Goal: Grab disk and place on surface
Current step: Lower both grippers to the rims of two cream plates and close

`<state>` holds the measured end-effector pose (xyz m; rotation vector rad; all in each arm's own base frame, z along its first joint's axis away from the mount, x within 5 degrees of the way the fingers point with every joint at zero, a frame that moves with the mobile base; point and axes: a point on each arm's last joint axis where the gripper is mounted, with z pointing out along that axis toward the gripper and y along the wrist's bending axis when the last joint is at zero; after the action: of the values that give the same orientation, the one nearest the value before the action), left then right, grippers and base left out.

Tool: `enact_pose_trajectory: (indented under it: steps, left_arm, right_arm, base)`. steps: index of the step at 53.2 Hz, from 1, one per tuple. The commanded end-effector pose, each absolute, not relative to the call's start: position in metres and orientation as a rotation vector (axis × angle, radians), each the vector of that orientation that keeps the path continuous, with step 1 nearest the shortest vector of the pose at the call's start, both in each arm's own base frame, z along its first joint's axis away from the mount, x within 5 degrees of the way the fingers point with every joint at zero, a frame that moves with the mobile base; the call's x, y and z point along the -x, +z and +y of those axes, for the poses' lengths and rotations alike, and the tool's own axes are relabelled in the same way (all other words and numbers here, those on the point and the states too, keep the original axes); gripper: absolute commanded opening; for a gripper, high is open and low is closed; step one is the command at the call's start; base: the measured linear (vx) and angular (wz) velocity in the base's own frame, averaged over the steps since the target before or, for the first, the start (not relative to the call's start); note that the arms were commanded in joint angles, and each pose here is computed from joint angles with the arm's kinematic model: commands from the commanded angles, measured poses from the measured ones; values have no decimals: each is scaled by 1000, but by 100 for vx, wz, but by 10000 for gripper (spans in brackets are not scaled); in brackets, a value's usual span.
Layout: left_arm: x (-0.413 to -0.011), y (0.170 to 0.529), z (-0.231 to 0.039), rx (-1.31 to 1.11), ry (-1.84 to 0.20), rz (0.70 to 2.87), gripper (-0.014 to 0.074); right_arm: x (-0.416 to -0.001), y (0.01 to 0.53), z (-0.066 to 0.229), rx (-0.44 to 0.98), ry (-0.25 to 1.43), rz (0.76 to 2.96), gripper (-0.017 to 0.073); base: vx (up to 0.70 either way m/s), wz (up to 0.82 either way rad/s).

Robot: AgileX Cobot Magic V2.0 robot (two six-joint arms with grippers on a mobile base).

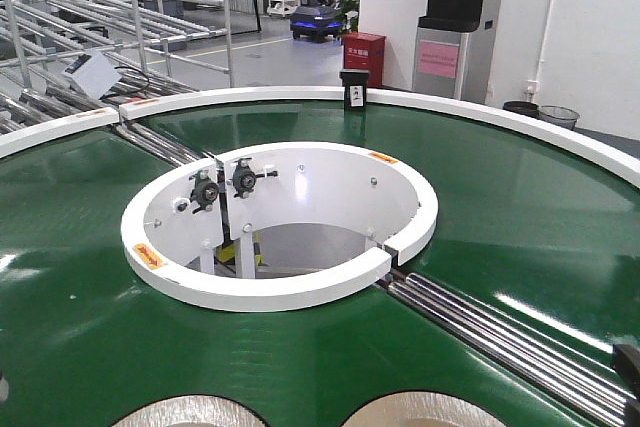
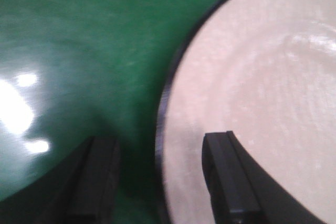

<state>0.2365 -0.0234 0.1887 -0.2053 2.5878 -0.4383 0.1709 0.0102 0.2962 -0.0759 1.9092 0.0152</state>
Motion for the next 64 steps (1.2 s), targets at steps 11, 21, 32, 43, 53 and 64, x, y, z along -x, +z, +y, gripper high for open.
enact_pose_trajectory:
  steps: [11, 21, 32, 43, 53, 64]
  left_arm:
    - [-257, 179, -36, 205, -623, 2541, 463]
    - [-261, 168, -41, 148, -698, 2549, 463]
    - [-265, 162, -49, 162, -842, 2523, 393]
    - [-266, 165, -53, 221, -950, 2489, 139]
    - [-264, 168, -58, 236, -1039, 2485, -10]
    - [-264, 188, -52, 394, -1175, 2374, -6]
  right_arm:
    - [-174, 312, 11, 86, 17, 1818, 533]
    - [-173, 312, 11, 86, 17, 1819, 533]
    - [-173, 311, 11, 86, 16, 1828, 533]
    - [-173, 310, 11, 82, 17, 1842, 533]
    - [-171, 304, 10, 5, 66, 1933, 533]
    - [-171, 299, 12, -65, 106, 2229, 533]
  base:
    - [0, 0]
    - [0, 0]
    - [0, 0]
    - [0, 0]
    - [0, 0]
    - [0, 0]
